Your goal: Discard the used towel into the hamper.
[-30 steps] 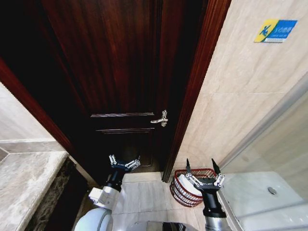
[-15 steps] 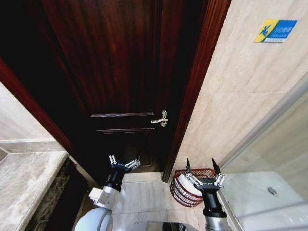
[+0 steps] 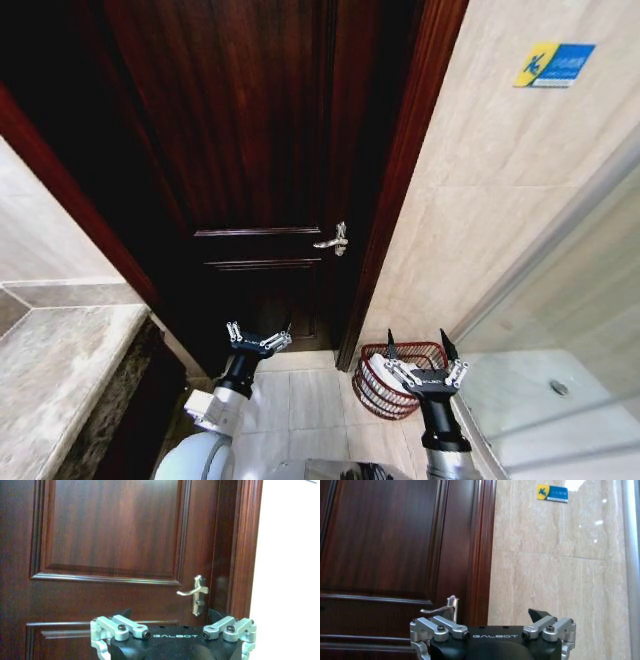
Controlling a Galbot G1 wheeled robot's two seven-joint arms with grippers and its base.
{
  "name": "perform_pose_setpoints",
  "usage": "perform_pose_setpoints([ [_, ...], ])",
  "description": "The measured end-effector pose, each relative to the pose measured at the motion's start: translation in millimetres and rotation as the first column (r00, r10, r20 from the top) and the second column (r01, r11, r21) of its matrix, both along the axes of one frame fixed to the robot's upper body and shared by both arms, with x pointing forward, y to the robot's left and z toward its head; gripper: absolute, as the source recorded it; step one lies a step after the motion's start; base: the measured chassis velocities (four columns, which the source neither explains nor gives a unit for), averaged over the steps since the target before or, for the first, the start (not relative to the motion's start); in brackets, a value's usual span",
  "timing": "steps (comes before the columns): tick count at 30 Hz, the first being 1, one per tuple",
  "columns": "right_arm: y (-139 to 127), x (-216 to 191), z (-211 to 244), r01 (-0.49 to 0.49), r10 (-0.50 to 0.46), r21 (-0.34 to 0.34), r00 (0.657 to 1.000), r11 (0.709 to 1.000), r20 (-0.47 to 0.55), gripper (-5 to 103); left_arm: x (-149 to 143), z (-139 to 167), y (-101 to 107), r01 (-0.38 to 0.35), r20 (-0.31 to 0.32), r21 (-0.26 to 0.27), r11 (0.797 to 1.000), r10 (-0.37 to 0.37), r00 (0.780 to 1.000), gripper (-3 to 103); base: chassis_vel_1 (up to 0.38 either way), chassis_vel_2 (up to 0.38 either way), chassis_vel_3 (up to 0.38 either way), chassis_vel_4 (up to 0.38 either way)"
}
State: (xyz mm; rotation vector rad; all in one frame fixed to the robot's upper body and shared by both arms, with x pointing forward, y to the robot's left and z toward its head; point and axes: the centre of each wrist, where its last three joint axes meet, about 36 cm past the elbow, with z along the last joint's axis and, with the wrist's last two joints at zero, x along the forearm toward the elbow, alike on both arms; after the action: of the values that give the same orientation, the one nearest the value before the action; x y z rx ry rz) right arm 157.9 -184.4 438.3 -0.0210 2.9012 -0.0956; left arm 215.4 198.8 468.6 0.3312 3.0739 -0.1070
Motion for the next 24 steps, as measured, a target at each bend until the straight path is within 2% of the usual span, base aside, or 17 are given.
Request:
perform_pose_setpoints([
  [14,0.0,0.0,0.1,0.0,0.0,0.0,1.0,1.0,0.0,100,0.0,0.0,0.0,0.0,0.0,0.0,1.0,0.0,1.0,100,0.024,-0.049,-0.025,0.049],
  [24,-0.1,0.0,0.1,0.0,0.0,0.0,1.0,1.0,0.0,100,0.0,0.0,0.0,0.0,0.0,0.0,1.0,0.0,1.0,100,-0.149,-0.15,0.137,0.146],
])
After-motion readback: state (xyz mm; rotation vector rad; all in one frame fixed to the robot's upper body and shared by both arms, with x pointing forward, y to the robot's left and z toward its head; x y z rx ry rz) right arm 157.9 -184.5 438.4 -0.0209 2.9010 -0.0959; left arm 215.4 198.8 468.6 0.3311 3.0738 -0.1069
